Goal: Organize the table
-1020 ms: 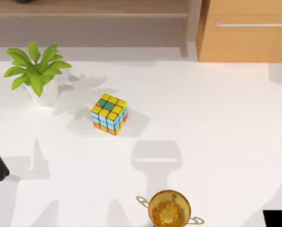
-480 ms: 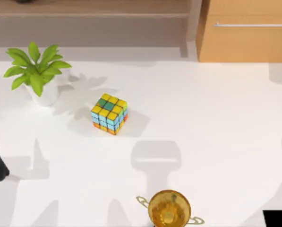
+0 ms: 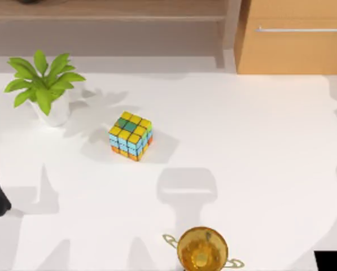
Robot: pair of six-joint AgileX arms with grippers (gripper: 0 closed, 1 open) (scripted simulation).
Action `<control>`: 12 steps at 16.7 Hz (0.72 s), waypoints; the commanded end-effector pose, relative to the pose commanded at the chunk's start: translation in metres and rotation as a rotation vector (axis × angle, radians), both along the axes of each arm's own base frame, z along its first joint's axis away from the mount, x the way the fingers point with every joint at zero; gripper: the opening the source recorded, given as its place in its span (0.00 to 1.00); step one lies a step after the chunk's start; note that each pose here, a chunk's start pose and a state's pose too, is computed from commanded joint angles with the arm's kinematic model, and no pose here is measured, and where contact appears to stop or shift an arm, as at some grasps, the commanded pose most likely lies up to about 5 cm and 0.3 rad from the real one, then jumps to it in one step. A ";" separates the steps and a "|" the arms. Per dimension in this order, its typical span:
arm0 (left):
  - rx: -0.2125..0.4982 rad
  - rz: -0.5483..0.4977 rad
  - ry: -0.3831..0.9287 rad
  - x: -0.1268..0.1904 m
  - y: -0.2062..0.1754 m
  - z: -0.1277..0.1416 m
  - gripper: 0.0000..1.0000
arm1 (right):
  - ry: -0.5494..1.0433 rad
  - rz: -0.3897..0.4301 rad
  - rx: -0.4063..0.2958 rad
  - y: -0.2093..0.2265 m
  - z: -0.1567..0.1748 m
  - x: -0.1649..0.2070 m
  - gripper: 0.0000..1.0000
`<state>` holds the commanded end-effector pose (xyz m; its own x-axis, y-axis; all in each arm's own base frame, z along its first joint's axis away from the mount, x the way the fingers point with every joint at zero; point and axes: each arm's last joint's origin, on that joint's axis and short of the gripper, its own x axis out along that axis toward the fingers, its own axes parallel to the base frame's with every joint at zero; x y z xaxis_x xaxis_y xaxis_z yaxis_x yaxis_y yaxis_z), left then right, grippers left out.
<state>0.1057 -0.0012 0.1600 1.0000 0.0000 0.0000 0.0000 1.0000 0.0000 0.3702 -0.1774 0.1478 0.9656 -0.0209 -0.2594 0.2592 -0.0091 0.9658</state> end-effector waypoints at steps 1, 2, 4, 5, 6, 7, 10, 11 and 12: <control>0.000 0.000 0.000 0.000 0.000 0.000 1.00 | 0.000 0.000 0.000 0.000 0.000 0.000 1.00; 0.000 0.000 0.000 0.000 0.000 0.000 1.00 | 0.000 0.000 0.000 0.000 0.000 0.000 1.00; 0.000 0.000 0.000 0.000 0.000 0.000 1.00 | 0.000 0.000 0.000 0.000 0.000 0.000 1.00; 0.000 0.000 0.000 0.000 0.000 0.000 1.00 | 0.000 0.000 0.000 0.000 0.000 0.000 1.00; 0.000 0.000 0.000 0.000 0.000 0.000 1.00 | 0.000 -0.002 0.000 -0.001 0.000 -0.001 1.00; 0.000 0.000 0.000 0.000 0.000 0.000 1.00 | -0.002 -0.003 -0.002 -0.001 0.001 -0.001 1.00; 0.000 0.000 0.000 0.000 0.000 0.000 1.00 | -0.009 -0.001 -0.009 -0.001 0.004 -0.016 1.00; 0.000 0.000 0.000 0.000 0.000 0.000 1.00 | -0.001 -0.004 -0.004 -0.001 0.002 -0.021 1.00; 0.000 0.000 0.000 0.000 0.000 0.000 1.00 | -0.006 -0.005 -0.007 -0.002 0.003 -0.025 1.00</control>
<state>0.1057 -0.0012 0.1600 1.0000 0.0000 0.0000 0.0000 1.0000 0.0000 0.3450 -0.1790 0.1512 0.9670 -0.0275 -0.2531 0.2531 -0.0032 0.9674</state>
